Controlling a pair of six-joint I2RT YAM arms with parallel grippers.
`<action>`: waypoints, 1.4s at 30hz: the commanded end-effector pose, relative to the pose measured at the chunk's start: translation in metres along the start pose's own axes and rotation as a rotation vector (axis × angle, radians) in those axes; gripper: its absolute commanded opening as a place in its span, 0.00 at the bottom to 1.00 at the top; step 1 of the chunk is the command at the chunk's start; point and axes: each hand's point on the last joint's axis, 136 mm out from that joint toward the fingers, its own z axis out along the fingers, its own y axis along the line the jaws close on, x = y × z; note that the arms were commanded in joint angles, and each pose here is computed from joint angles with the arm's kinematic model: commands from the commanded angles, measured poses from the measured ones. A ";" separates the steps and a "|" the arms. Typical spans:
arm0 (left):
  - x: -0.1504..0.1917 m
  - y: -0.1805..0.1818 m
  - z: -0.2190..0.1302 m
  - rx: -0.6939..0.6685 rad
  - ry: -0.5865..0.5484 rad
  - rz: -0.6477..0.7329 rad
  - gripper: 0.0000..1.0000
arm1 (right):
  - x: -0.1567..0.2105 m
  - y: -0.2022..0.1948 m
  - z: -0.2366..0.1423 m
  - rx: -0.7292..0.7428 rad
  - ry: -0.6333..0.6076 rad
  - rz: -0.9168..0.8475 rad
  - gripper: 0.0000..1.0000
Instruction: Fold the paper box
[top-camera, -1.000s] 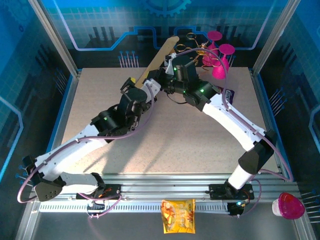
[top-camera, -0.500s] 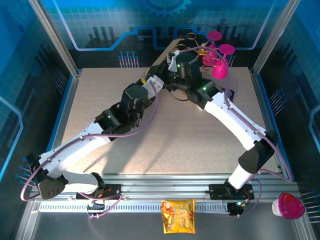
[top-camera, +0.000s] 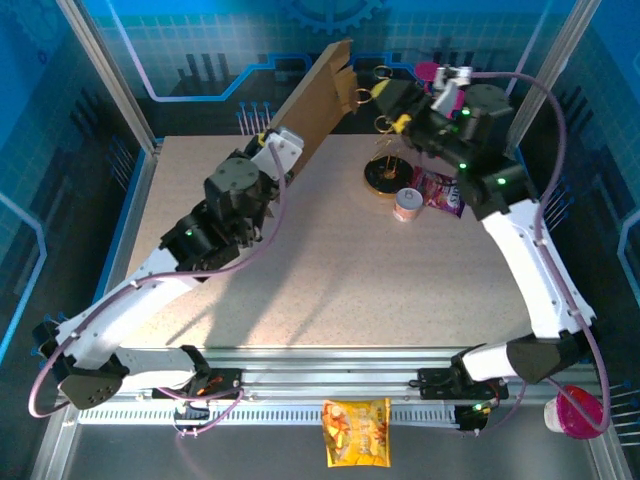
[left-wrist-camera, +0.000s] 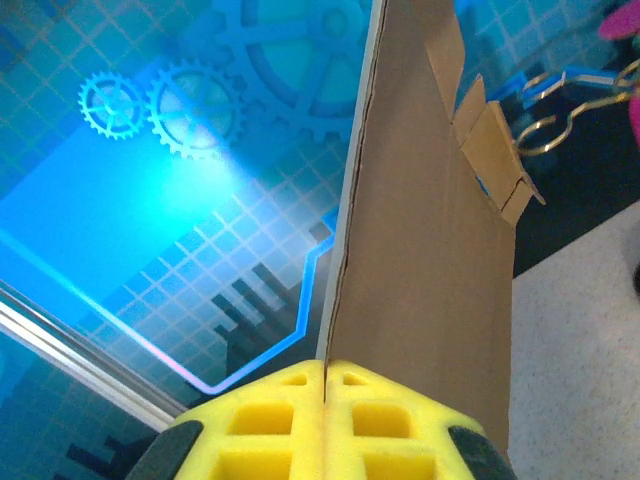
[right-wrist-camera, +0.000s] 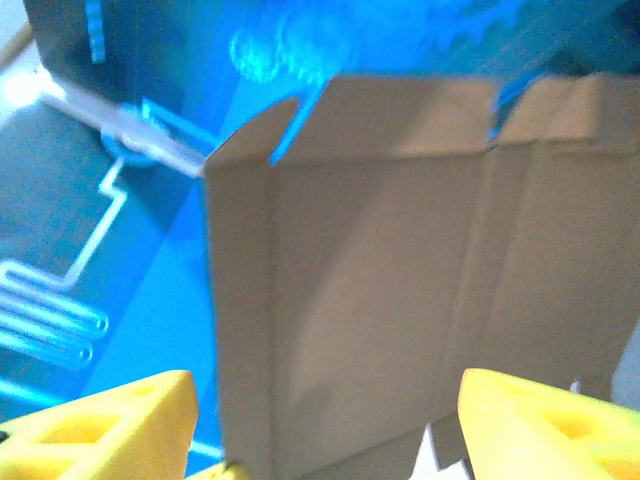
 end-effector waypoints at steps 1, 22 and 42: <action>-0.028 0.028 -0.022 -0.002 -0.142 -0.084 0.00 | -0.016 -0.043 -0.008 0.087 -0.028 0.152 0.69; -0.031 0.096 -0.086 -0.074 -0.289 -0.247 0.00 | -0.018 -0.078 0.022 0.064 -0.006 0.519 0.76; -0.065 0.147 -0.121 -0.073 -0.416 -0.448 0.00 | -0.058 -0.074 -0.001 -0.108 -0.113 0.126 0.64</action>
